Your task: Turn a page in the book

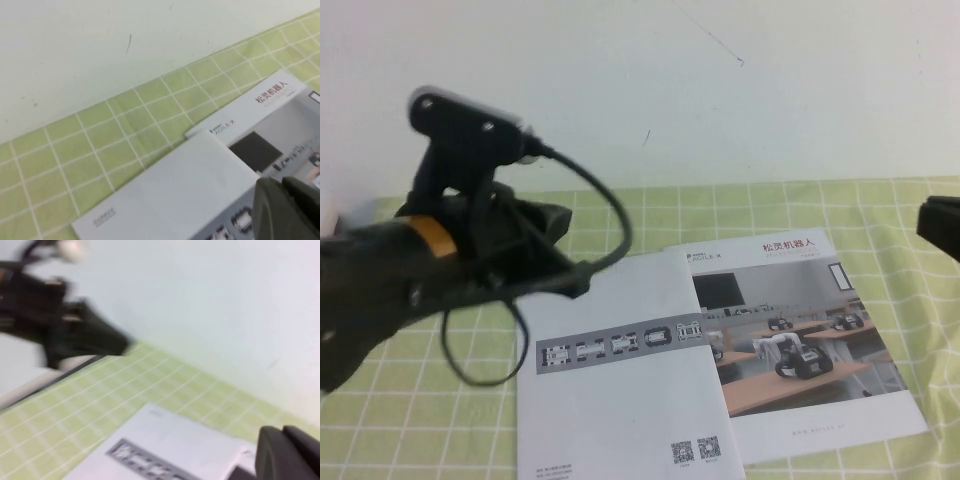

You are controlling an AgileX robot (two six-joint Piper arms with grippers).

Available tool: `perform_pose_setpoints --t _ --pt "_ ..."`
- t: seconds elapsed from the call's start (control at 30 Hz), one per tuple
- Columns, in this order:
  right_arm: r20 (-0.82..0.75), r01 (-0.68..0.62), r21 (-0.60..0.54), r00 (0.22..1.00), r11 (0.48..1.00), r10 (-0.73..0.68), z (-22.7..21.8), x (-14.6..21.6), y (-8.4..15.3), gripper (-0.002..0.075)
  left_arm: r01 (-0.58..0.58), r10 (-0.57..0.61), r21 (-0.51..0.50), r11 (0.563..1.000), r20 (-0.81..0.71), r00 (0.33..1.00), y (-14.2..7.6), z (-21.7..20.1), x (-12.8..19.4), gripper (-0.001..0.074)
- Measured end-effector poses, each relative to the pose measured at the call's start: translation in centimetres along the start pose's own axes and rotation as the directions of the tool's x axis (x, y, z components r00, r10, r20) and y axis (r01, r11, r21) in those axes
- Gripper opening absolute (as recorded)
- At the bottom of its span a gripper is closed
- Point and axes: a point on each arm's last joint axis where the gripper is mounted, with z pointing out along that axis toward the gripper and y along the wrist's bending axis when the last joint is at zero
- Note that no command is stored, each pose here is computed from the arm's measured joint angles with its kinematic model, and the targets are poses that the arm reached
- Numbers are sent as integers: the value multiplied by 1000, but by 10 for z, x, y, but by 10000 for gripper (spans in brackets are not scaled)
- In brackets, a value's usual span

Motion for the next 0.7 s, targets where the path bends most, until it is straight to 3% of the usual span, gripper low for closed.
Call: perform_pose_setpoints --t 0.17,0.37,0.7 --pt "44 20 82 999 996 -24 -27 18 10 -1 15 -15 -2 1000 67 998 0 -57 38 -4" --pt "46 21 89 999 996 -25 -41 41 20 -1 42 -43 10 999 217 975 0 -118 85 -4" --pt "40 -11 104 999 994 7 -41 51 19 -2 47 -56 33 998 367 929 1 -156 154 -4"
